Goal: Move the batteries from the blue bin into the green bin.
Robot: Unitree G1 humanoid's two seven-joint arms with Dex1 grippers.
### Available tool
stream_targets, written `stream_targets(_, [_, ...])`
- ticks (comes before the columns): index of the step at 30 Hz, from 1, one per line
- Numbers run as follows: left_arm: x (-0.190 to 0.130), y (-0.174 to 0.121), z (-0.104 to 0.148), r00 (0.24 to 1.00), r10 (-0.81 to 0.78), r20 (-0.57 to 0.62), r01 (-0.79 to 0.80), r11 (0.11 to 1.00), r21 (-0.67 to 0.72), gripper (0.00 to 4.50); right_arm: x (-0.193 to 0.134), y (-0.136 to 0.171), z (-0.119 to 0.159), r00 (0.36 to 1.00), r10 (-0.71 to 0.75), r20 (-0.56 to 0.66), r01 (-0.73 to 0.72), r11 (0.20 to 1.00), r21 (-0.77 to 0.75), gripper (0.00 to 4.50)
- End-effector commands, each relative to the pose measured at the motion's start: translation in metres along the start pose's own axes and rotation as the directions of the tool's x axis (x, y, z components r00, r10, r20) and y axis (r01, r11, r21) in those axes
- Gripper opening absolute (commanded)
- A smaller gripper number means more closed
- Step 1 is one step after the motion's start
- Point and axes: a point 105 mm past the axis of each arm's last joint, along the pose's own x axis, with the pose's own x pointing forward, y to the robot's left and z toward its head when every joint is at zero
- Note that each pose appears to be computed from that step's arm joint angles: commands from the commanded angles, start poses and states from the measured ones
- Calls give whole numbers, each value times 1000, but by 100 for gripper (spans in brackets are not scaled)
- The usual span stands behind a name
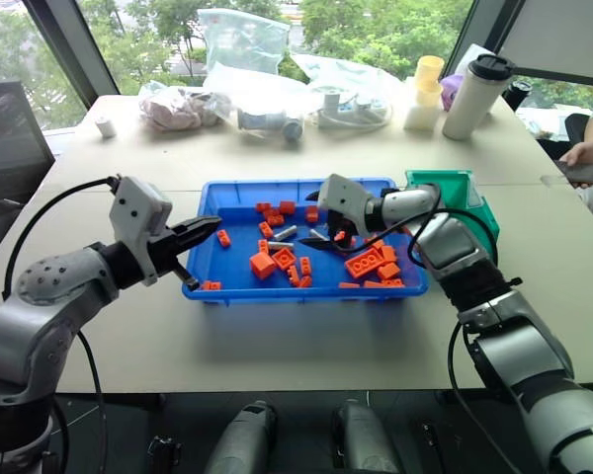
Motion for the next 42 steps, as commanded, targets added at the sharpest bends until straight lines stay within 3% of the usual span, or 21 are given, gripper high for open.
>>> stream_targets(1, [-5,0,12,999,21,33,-23,999,43,0,5,-5,6,1000,-5,15,6,998,-58,447])
stream_targets(13, [-5,-1,12,999,33,38,-34,999,40,0,25,12,1,998,57,1,-57,995,-80,447])
stream_targets(16, [-5,-4,11,999,32,38,-34,999,37,0,32,12,-8,998,40,-52,-46,993,-111,447])
stream_targets(37, [-8,-5,9,998,51,36,-52,998,31,0,47,33,-10,986,145,-84,-143,989,33,447])
stream_targets(40, [-7,-5,8,998,51,34,-52,998,29,0,48,37,-10,984,158,-87,-154,987,51,324])
stream_targets(42, [-7,-6,8,998,51,34,-52,998,28,0,49,40,-8,983,164,-81,-160,986,56,219])
